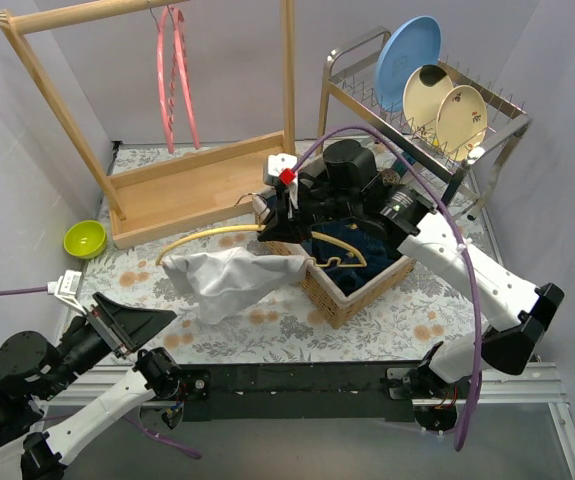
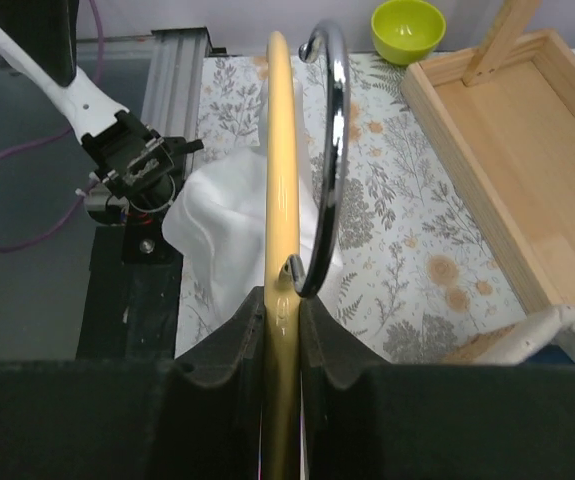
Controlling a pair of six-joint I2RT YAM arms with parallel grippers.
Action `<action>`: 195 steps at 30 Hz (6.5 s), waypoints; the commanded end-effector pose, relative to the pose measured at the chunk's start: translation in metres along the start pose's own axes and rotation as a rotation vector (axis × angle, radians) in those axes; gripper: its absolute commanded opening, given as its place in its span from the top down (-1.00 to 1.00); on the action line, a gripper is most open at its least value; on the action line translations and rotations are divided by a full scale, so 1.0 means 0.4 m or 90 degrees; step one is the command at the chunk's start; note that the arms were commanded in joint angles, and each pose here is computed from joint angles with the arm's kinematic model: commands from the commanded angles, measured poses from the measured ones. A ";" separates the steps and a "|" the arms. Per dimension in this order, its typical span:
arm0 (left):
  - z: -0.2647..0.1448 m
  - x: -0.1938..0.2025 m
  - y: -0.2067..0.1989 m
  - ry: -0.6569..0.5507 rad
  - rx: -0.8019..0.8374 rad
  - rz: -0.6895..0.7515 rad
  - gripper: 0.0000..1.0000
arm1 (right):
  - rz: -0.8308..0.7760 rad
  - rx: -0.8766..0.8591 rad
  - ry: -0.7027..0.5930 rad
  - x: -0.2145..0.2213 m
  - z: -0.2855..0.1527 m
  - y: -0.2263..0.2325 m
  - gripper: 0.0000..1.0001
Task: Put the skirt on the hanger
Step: Place skirt on hanger, then pass the hanger from the right arm to the left
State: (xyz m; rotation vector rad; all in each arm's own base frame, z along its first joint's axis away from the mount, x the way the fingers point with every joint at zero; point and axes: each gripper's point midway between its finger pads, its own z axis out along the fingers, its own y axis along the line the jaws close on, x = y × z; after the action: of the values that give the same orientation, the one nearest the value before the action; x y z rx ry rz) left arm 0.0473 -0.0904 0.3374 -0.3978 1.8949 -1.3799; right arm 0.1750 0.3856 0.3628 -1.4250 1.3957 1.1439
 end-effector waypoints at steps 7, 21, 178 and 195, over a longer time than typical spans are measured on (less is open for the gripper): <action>0.156 0.039 -0.019 0.063 0.024 0.166 -0.63 | -0.237 0.151 -0.016 -0.144 -0.267 0.069 0.97; 0.353 0.108 -0.065 0.101 0.213 0.424 -0.96 | -0.124 0.248 -0.030 -0.058 -0.368 -0.004 0.97; 0.402 -0.051 -0.233 -0.033 -0.030 0.602 -0.71 | -0.098 0.226 -0.065 -0.152 -0.408 -0.105 0.97; 0.393 0.065 -0.246 0.190 0.068 0.798 -0.92 | -0.257 -0.054 0.051 -0.053 -0.236 0.129 0.97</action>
State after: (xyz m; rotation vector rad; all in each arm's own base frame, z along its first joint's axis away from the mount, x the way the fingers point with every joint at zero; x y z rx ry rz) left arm 0.1386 -0.2513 0.4225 0.8140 1.6644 -0.6597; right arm 0.1463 0.2904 0.3947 -1.6556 1.2174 0.9121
